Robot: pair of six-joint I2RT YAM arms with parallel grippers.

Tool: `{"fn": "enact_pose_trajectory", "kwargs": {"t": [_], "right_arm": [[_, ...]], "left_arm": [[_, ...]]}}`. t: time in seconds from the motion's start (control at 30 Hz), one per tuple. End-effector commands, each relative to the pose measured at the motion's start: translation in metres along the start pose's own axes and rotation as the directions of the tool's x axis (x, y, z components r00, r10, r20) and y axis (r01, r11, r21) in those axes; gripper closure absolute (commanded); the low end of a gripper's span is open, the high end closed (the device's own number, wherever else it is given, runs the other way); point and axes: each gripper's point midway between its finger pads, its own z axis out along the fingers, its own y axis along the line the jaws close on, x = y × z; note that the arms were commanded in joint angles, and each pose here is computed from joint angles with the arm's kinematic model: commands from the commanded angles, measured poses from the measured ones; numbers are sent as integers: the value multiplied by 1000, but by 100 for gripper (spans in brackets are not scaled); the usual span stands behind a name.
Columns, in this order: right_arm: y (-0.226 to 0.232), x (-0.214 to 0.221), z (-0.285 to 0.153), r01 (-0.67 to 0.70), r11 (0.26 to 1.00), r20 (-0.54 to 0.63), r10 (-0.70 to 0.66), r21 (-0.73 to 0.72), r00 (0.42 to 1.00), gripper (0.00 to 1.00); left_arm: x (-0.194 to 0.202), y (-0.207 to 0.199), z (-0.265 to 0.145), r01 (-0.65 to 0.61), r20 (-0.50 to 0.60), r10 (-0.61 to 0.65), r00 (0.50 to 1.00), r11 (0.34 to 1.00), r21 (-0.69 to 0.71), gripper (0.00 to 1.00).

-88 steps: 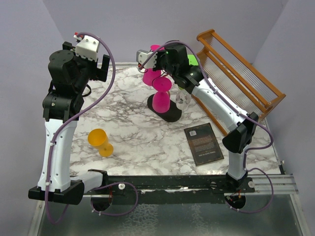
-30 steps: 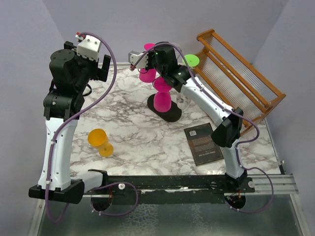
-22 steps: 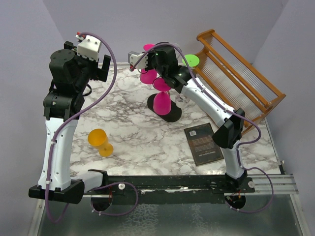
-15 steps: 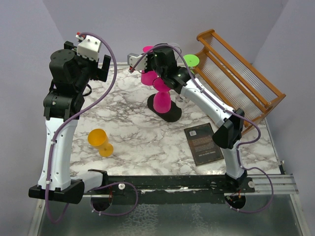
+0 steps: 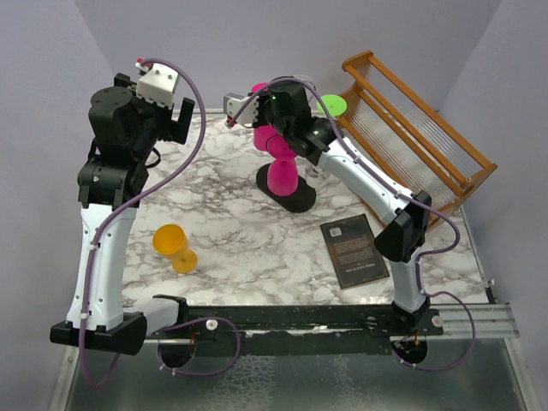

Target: Place the wine glass upside down on the wine glass rack

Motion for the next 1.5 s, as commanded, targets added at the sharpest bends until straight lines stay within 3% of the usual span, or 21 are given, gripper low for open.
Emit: {"fn": "enact_pose_trajectory", "kwargs": {"t": [0.0, 0.97, 1.13, 1.3, 1.47], "right_arm": [[-10, -11, -20, -23, 1000, 43, 23, -7, 999, 78], [-16, -34, -55, -110, 992, 133, 118, -61, 984, 66], [-24, -42, -75, -166, 983, 178, 179, -84, 968, 66], [-40, -47, -111, -303, 948, 234, 318, -99, 919, 64], [-53, -42, -159, -464, 881, 280, 471, -95, 837, 52]], "left_arm": [[-4, 7, -2, -14, 25, 15, 1000, 999, -30, 7], [41, 10, 13, -57, -94, 49, 994, 995, -82, 3], [71, 1, 12, -83, -207, 74, 976, 996, -35, 3], [122, -8, -3, -82, -375, 100, 922, 995, 65, 3], [175, -9, -29, -13, -529, 98, 843, 987, 162, 4]]}}
